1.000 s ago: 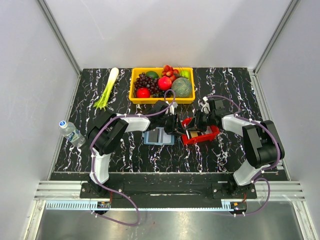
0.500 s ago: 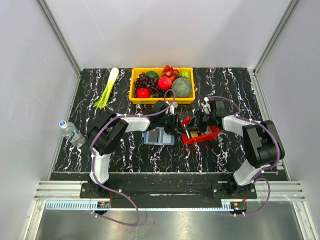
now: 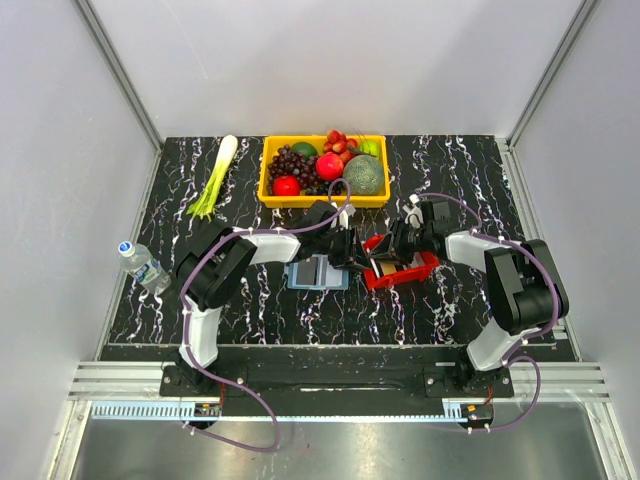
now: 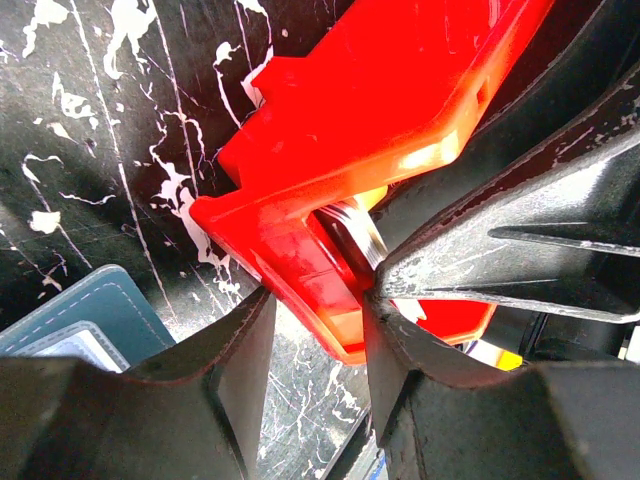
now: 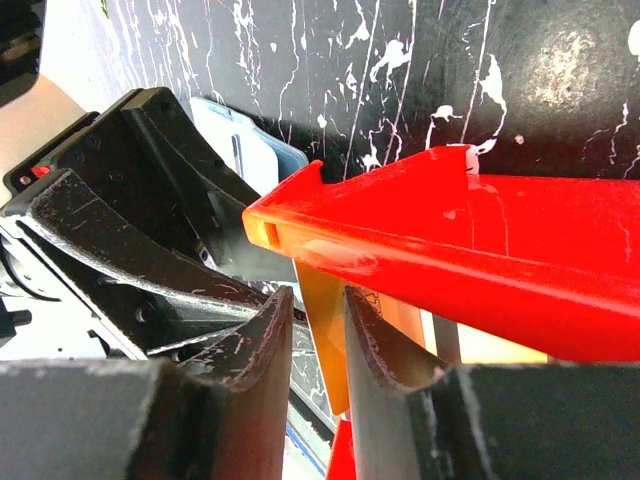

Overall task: Put the credit cards into the card holder
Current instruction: Pick up the credit card from the storage box.

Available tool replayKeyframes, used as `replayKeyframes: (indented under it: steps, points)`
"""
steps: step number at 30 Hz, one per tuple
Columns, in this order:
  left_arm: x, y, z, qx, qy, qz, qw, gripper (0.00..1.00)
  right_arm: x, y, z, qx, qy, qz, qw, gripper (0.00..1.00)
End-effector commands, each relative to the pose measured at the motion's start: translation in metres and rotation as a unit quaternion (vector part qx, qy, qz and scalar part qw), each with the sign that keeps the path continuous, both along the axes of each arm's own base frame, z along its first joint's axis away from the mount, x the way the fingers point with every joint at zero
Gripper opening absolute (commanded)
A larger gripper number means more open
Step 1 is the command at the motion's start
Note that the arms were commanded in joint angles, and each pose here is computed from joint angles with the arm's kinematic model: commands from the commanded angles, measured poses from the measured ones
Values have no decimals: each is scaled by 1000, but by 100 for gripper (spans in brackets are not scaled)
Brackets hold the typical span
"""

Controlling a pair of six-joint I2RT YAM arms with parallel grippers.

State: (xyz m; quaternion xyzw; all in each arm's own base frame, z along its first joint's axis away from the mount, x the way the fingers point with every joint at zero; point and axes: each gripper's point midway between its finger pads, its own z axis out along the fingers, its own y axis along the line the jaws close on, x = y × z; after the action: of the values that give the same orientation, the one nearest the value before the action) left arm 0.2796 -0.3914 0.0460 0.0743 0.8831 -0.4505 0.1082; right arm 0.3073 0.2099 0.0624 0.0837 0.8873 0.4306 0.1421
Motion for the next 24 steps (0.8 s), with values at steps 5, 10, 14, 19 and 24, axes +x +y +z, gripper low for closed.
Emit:
replayKeyframes:
  steps: [5, 10, 14, 19, 24]
  points:
    - [12, -10, 4, -7, -37, 6, 999, 43, -11, 16, 11, 58, 18, 26, 998, 28]
    - [12, -10, 5, -8, -38, 5, 999, 43, -13, 14, 4, 51, 26, 24, 998, 17]
    - [12, -10, 4, -7, -36, 5, 999, 43, -13, 13, 5, 46, 23, 23, 998, 14]
    - [11, -10, 4, -8, -37, 5, 999, 43, -4, 6, 10, 26, 1, 4, 1000, 11]
    - [12, -10, 6, -9, -39, 6, 999, 43, 3, -11, 13, -37, -16, -19, 999, 10]
